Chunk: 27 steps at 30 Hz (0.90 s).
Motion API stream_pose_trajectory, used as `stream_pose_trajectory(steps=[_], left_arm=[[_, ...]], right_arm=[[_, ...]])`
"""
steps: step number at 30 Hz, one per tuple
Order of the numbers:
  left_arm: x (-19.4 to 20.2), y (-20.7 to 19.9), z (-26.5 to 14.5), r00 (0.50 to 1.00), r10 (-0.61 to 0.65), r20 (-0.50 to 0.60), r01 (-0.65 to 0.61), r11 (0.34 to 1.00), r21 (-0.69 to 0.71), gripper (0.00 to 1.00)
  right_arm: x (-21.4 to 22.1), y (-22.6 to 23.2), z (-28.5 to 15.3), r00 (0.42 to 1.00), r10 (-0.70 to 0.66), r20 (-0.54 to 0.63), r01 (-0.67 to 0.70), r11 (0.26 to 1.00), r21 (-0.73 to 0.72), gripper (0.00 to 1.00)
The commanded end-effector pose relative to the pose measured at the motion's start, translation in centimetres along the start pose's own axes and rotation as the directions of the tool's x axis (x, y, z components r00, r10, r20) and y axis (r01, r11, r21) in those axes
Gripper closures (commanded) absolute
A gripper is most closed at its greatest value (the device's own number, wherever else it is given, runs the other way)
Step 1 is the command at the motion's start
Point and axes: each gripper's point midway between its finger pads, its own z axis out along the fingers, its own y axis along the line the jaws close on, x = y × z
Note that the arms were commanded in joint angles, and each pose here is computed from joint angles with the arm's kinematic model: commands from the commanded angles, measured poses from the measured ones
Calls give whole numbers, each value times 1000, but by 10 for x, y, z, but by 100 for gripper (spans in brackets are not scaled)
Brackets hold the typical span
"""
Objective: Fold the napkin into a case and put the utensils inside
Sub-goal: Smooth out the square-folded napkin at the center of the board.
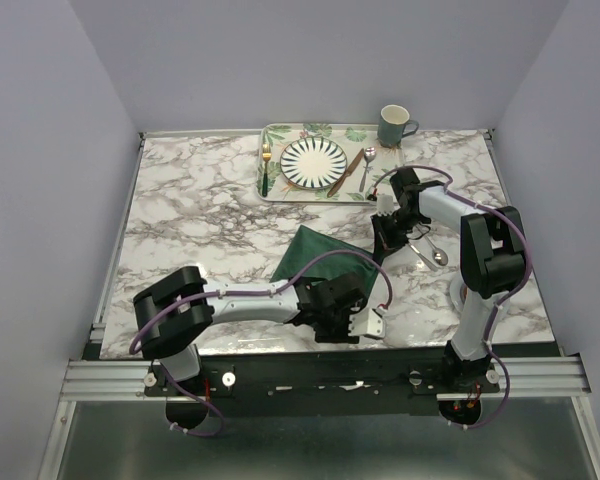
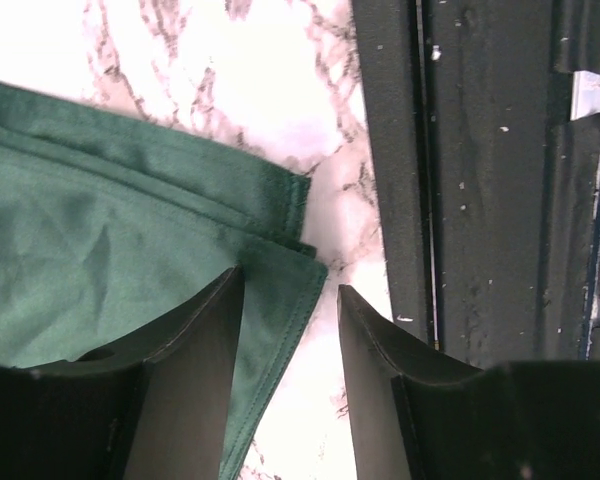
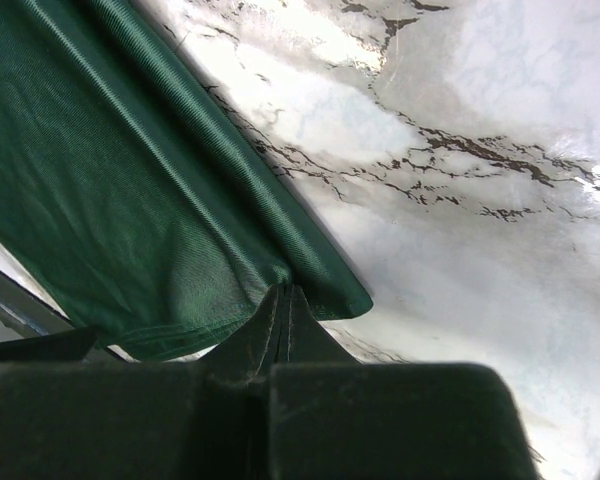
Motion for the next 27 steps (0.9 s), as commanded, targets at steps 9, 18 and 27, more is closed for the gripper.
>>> stream_pose_trajectory(steps=[9,18,27], left_arm=[[14,-6,16,997,12,-79,-12,1000,1,58],[12,-5,14,998,18,-64,-18,1000,-6,82],[-8,-3,0,1000,18,-17,-18,1000,-10,98]], right_arm=[[2,1,2,999,26,-23,-27,999,-24,100],[1,3,0,999,25,-20,-25,999,-32,99],[-8,13,-11,1000,11,6,-10,998,-57,99]])
